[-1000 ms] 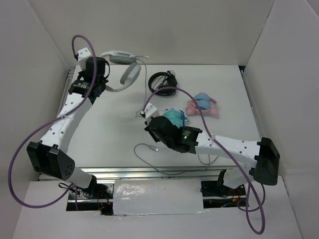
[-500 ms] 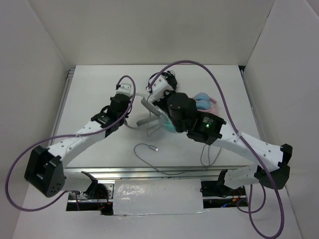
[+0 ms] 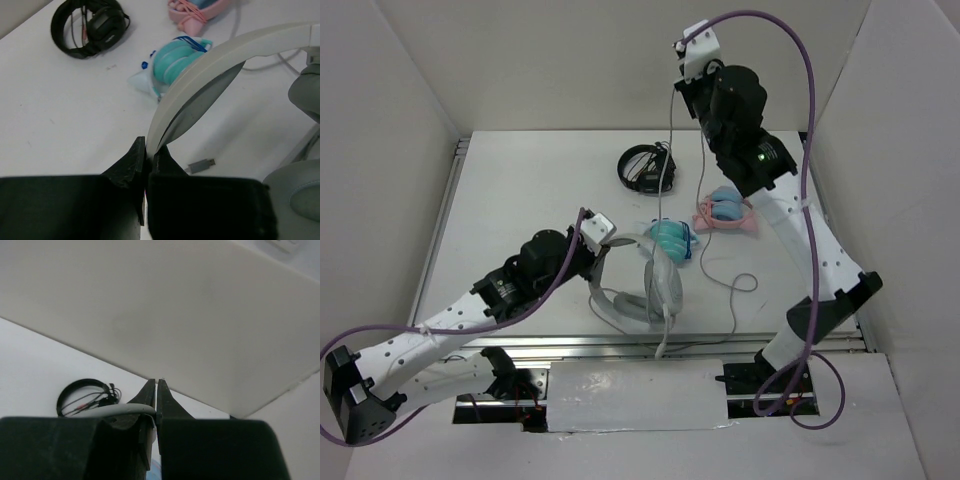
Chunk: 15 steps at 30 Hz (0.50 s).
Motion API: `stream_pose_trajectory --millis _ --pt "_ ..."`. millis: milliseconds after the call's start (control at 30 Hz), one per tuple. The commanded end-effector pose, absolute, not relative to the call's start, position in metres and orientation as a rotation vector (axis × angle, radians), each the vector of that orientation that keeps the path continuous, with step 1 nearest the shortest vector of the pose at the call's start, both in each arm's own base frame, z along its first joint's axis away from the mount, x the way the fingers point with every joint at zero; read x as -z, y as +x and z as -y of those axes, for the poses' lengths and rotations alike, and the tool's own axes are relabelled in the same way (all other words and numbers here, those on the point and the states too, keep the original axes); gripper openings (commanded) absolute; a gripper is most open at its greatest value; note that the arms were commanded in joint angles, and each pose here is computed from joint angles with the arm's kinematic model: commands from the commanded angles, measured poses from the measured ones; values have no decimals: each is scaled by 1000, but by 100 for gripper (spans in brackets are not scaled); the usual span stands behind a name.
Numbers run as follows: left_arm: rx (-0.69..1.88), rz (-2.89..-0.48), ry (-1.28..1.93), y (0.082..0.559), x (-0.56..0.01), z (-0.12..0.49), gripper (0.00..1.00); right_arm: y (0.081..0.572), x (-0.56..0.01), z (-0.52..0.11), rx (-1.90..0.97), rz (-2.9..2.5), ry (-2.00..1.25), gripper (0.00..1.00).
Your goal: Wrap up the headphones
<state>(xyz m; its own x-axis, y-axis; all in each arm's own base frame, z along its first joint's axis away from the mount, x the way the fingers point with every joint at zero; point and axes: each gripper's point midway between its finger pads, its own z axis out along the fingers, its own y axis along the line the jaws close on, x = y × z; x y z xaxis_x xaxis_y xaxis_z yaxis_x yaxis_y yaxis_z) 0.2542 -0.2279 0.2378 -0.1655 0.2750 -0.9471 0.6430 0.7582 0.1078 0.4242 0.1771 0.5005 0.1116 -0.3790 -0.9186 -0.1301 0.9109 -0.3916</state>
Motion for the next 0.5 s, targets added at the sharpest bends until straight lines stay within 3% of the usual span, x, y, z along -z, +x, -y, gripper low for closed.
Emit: stream_pose_trajectory --millis 0,100,233,467 --pt "459 -1639 796 232 -259 244 0 455 -505 -168 114 -1484 -390 0" --pt "494 -1570 850 215 -266 252 0 486 -487 -149 87 -1551 -359 0" --pt "559 -1490 873 203 -288 264 0 512 -419 -142 48 -1708 -380 0" --pt "593 -1376 808 208 -337 270 0 507 -315 -149 -210 -1865 -413 0"
